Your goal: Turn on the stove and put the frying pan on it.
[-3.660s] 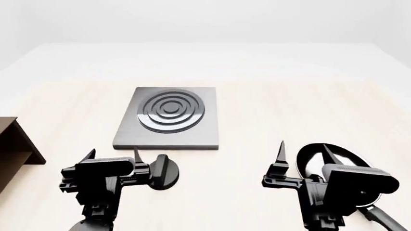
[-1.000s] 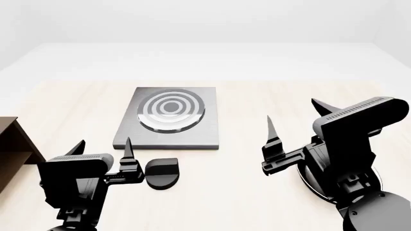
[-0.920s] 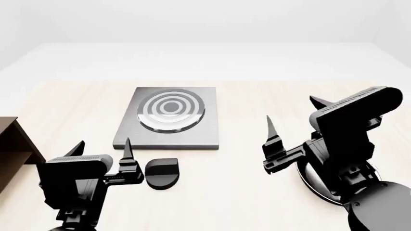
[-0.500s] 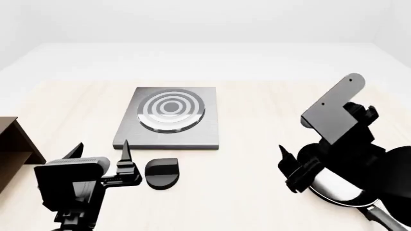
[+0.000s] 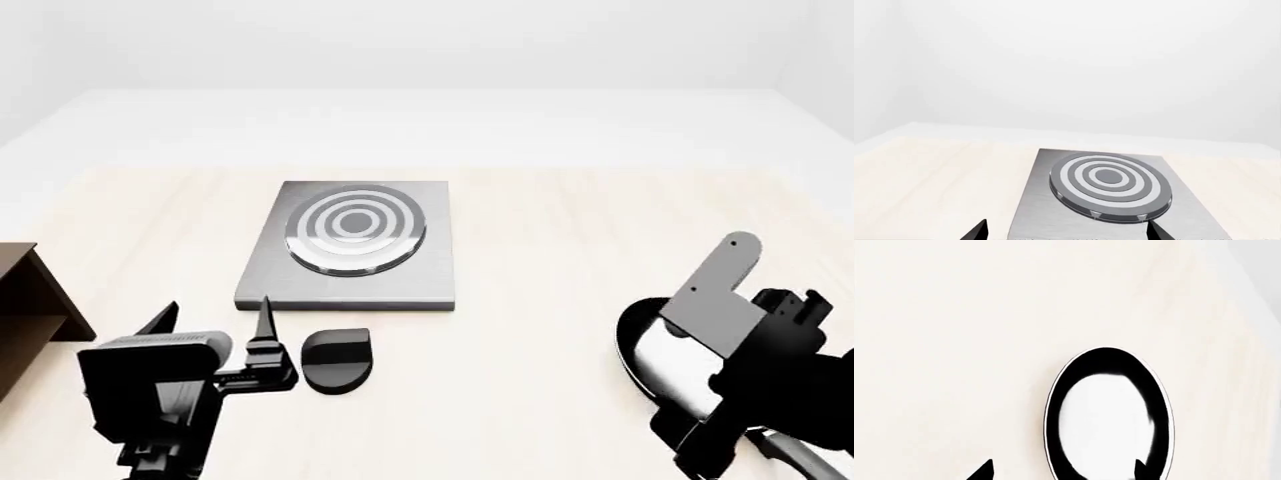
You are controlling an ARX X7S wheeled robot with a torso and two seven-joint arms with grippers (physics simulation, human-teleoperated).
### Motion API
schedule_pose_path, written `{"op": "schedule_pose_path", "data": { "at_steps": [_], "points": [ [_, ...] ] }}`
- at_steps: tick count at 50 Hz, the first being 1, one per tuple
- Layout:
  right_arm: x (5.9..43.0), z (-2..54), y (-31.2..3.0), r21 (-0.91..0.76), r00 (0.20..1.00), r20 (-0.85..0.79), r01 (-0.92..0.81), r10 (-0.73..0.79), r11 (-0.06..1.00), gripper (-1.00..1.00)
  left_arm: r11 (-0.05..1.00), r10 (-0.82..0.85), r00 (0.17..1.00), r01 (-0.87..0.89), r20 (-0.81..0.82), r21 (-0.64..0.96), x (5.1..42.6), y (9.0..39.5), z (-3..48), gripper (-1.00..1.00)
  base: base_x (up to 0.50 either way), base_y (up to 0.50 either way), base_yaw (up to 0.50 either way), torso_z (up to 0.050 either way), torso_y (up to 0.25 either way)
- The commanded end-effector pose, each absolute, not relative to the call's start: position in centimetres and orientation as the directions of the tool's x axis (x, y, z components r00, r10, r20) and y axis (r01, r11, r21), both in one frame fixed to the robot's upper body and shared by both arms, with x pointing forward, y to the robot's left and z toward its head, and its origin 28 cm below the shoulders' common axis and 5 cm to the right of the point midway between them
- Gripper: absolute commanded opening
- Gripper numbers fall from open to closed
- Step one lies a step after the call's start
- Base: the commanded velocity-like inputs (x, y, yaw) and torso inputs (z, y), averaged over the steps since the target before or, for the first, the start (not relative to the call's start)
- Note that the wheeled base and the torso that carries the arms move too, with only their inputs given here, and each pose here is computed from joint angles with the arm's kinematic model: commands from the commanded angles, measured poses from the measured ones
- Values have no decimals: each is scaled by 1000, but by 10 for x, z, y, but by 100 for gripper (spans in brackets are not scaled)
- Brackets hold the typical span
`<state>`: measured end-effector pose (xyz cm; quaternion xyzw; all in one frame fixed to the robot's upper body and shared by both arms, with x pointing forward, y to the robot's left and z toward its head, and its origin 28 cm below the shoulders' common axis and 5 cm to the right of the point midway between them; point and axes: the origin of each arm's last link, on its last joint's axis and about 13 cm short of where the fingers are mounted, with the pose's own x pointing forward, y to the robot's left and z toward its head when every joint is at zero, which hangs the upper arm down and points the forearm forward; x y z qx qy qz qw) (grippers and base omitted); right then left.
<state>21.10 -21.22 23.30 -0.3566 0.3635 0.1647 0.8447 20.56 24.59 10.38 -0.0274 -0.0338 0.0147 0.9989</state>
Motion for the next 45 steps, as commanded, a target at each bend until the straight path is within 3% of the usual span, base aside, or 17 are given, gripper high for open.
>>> {"op": "schedule_pose_path", "data": {
  "at_steps": [1,45],
  "points": [
    [206,224,-232,-482,622,-780,-530,-66,698,100,998,31,998,-27,61,-55,206,246,102,100,0,0,0,0,0],
    [194,203,-265,-538,512,-813,-476,-278,696,100,999,27,998,-24,56,-41,206,244,101,100,0,0,0,0,0]
  ]
}}
